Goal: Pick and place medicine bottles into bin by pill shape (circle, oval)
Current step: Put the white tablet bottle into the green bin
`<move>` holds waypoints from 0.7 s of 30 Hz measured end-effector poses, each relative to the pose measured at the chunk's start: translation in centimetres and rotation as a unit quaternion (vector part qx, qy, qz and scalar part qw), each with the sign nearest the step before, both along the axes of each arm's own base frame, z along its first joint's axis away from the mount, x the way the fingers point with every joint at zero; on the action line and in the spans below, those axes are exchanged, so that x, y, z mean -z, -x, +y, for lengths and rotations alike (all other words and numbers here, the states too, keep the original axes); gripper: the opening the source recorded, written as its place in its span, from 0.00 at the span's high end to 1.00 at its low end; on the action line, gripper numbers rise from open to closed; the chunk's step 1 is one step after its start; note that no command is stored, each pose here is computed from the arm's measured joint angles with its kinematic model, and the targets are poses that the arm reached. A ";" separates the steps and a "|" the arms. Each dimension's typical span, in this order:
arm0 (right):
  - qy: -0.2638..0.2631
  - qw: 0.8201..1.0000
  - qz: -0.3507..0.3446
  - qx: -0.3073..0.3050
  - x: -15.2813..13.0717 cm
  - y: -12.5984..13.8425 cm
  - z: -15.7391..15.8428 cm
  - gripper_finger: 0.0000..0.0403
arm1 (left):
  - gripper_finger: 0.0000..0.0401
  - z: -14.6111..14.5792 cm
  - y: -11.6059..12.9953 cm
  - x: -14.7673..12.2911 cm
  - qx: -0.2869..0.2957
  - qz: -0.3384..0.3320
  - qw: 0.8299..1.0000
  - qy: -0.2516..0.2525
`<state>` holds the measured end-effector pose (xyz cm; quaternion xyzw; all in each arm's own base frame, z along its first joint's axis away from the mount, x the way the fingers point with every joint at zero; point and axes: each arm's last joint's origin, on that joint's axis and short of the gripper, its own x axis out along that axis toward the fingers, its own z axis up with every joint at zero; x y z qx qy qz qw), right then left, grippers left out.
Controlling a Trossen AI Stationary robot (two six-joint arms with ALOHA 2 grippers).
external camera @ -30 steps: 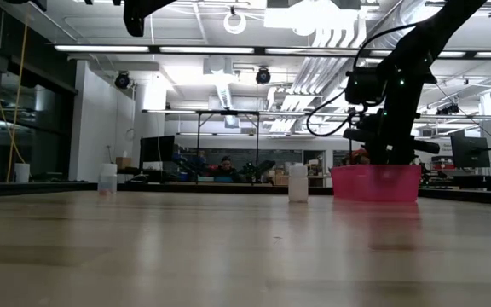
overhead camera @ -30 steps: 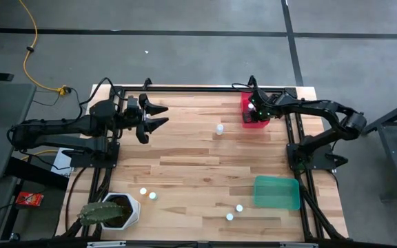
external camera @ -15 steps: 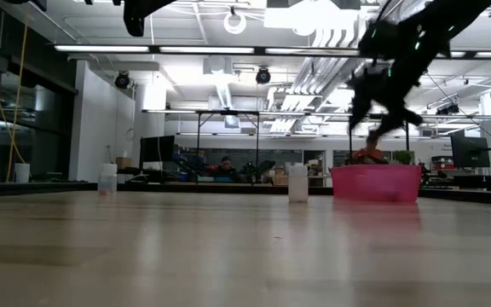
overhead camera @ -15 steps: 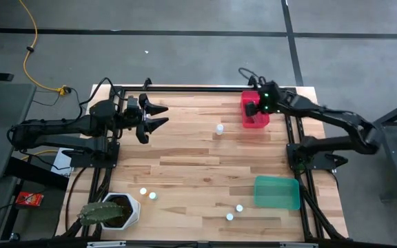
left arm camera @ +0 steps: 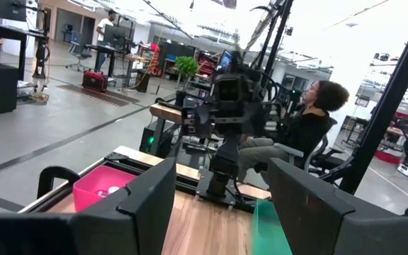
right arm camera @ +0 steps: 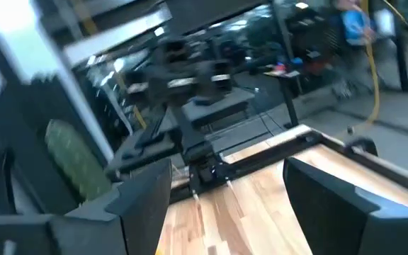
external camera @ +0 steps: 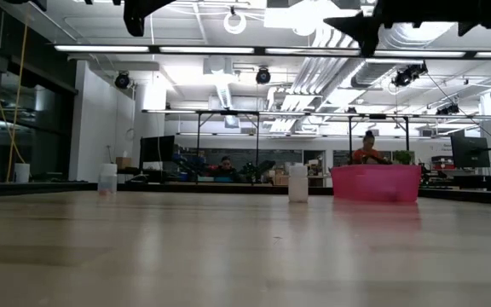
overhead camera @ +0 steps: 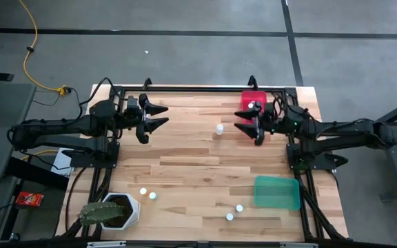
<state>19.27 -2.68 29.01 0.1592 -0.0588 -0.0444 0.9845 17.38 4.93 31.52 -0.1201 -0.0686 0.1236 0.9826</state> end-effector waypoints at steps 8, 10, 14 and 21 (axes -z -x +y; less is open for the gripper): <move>0.065 0.998 -0.003 -0.005 -0.7 -0.1 0.5 0.35 | 0.47 0.0 0.0 0.0 0.000 0.001 1.000 0.000; 0.065 0.998 -0.003 -0.005 -0.7 -0.1 0.5 0.35 | 0.47 0.0 0.0 0.0 0.000 0.001 1.000 0.000; 0.065 0.998 -0.003 -0.005 -0.7 -0.1 0.5 0.35 | 0.47 0.0 0.0 0.0 0.000 0.001 1.000 0.000; 0.065 0.998 -0.003 -0.005 -0.7 -0.1 0.5 0.35 | 0.47 0.0 0.0 0.0 0.000 0.001 1.000 0.000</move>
